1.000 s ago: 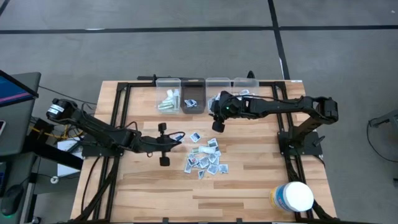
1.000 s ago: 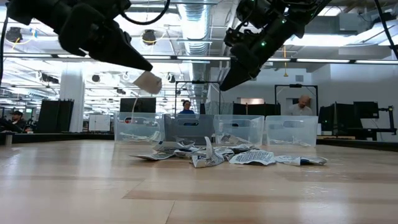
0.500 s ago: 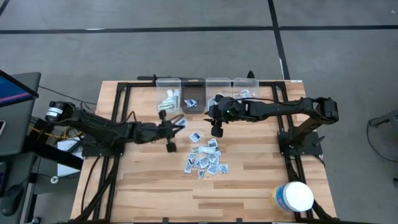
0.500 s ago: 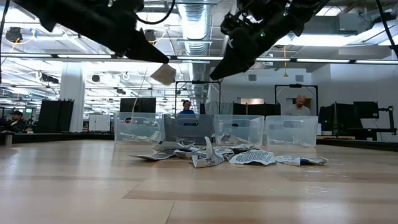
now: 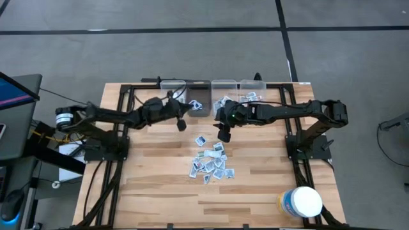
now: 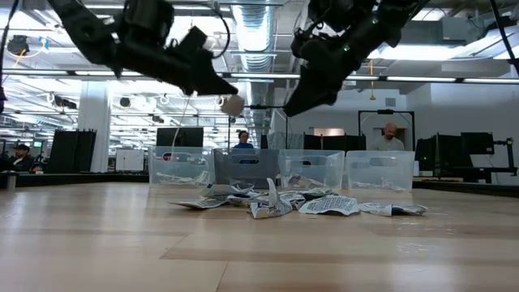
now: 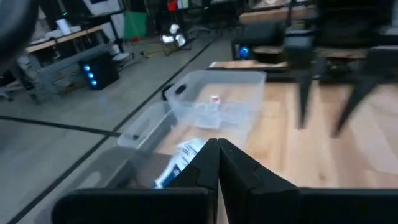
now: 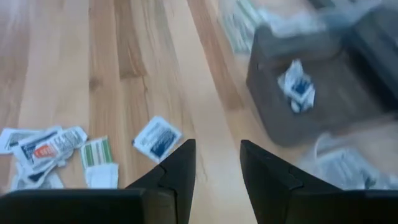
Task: Pick & Place First Aid Supplies
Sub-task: Put the alcohol pad into the black bin
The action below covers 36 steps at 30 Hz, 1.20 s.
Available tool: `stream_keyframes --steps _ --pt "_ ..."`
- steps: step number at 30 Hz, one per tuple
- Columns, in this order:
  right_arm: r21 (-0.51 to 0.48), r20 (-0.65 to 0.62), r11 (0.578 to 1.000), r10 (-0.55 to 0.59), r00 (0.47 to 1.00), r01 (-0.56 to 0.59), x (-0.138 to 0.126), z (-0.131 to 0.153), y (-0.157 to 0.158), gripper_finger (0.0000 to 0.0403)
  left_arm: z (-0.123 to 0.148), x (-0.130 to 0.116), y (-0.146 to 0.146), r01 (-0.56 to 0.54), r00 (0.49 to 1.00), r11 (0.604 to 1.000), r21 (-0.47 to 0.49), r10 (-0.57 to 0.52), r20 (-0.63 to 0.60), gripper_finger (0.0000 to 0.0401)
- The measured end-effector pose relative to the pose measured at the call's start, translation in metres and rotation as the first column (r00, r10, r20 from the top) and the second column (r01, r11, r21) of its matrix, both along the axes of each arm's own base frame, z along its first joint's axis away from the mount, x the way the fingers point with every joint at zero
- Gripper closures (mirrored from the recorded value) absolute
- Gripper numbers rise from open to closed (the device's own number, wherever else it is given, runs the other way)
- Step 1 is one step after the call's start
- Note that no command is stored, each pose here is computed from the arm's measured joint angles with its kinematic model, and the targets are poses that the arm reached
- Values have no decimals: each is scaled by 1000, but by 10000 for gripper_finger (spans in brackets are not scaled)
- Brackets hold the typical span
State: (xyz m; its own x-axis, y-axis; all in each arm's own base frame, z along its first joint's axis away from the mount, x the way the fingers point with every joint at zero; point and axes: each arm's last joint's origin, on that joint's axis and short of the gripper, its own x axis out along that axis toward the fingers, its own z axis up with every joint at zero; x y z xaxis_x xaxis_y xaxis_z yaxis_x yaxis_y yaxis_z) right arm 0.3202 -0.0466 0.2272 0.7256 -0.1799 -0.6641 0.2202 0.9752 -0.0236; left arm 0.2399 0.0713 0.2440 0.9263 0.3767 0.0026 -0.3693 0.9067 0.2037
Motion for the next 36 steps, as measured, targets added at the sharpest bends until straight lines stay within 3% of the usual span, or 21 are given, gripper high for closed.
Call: stream_keyframes --steps 10,21,26,31,36 --pt "73 -112 996 -37 993 45 -8 -9 10 283 -20 13 29 -80 996 997 9 79 51 387" --pt "46 -110 994 -91 990 96 -7 -8 11 283 -24 18 31 -75 993 997 20 73 89 313" --pt "33 -106 994 -104 989 108 -7 -8 10 283 -24 19 29 -62 991 997 -47 68 118 297" --pt "24 -106 993 -112 988 115 -7 -8 10 283 -24 22 20 86 987 989 -121 -68 145 300" --pt "7 -107 993 -114 988 115 -7 -8 10 283 -28 27 3 270 960 943 -193 -248 134 309"
